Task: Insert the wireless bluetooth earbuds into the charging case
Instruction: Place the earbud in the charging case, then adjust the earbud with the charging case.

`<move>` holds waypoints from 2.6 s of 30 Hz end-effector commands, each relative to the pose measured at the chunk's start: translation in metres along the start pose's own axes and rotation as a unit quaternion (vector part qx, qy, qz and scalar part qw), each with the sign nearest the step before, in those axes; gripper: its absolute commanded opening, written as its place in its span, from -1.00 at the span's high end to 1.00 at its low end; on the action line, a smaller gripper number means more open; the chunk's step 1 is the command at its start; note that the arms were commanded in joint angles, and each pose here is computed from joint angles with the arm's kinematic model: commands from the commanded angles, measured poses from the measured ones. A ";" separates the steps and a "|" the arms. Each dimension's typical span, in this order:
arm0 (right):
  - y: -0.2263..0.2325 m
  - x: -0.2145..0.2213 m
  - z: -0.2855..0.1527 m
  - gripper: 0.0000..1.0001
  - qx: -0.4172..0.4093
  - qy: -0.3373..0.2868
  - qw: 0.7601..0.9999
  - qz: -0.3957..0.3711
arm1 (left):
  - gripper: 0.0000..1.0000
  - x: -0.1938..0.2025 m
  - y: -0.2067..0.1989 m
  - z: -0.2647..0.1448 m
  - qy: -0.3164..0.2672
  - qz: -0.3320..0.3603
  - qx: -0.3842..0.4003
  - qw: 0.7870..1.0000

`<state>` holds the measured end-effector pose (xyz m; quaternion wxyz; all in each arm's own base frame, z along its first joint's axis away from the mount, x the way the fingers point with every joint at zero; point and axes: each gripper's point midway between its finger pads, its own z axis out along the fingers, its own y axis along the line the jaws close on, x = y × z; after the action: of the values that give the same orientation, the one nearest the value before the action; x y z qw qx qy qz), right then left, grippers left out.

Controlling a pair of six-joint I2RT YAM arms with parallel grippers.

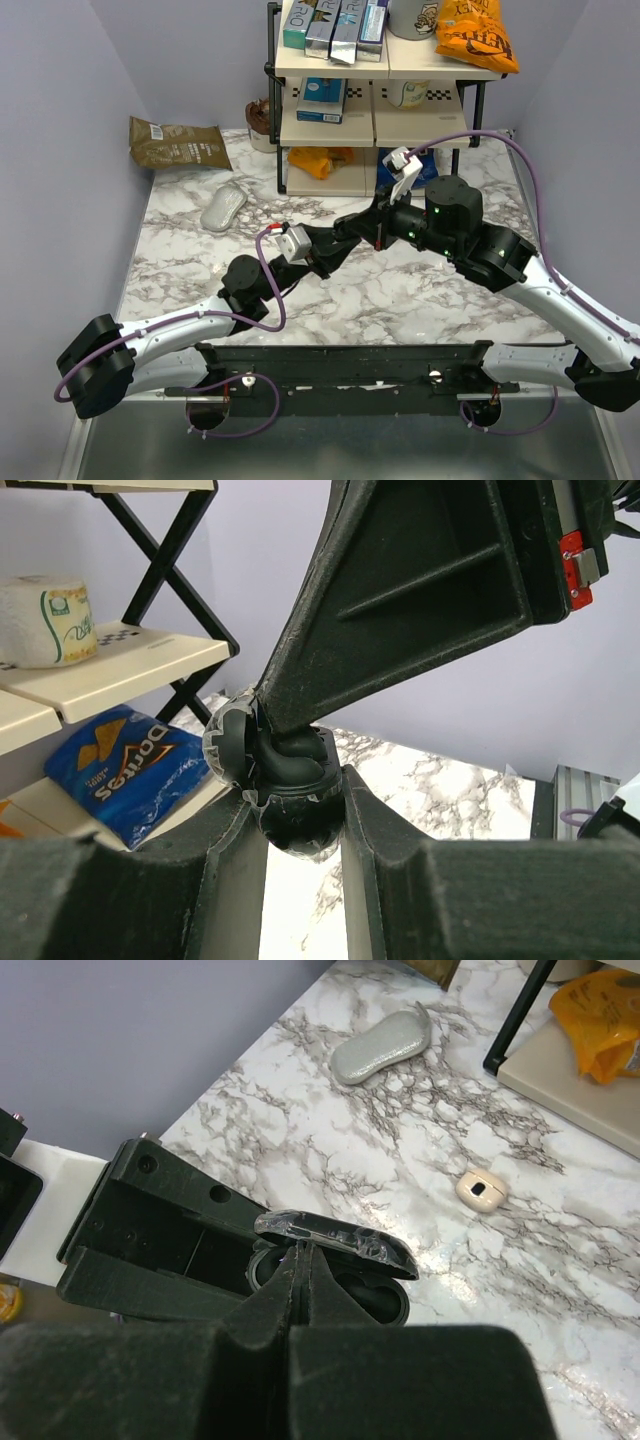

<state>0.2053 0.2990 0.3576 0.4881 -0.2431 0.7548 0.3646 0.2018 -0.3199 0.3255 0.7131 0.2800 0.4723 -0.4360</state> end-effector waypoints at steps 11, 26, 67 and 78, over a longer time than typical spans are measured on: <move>0.011 0.010 -0.014 0.99 -0.040 0.003 0.999 -0.020 | 1.00 -0.049 0.002 0.006 -0.080 0.005 -0.010 0.997; 0.016 -0.004 -0.032 0.47 -0.048 -0.031 0.998 -0.024 | 1.00 -0.049 -0.012 0.004 -0.078 0.007 0.028 0.997; -0.017 0.014 0.001 0.21 0.061 0.064 0.996 0.004 | 1.00 -0.029 -0.003 0.008 -0.020 0.072 0.010 0.997; -0.016 0.020 0.007 0.92 0.058 0.074 0.996 0.004 | 1.00 -0.031 -0.005 0.008 -0.024 0.073 0.010 0.997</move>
<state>0.2113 0.2979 0.3424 0.4531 -0.2348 0.7962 0.3250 0.2063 -0.3194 0.3137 0.7179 0.3242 0.4862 -0.3782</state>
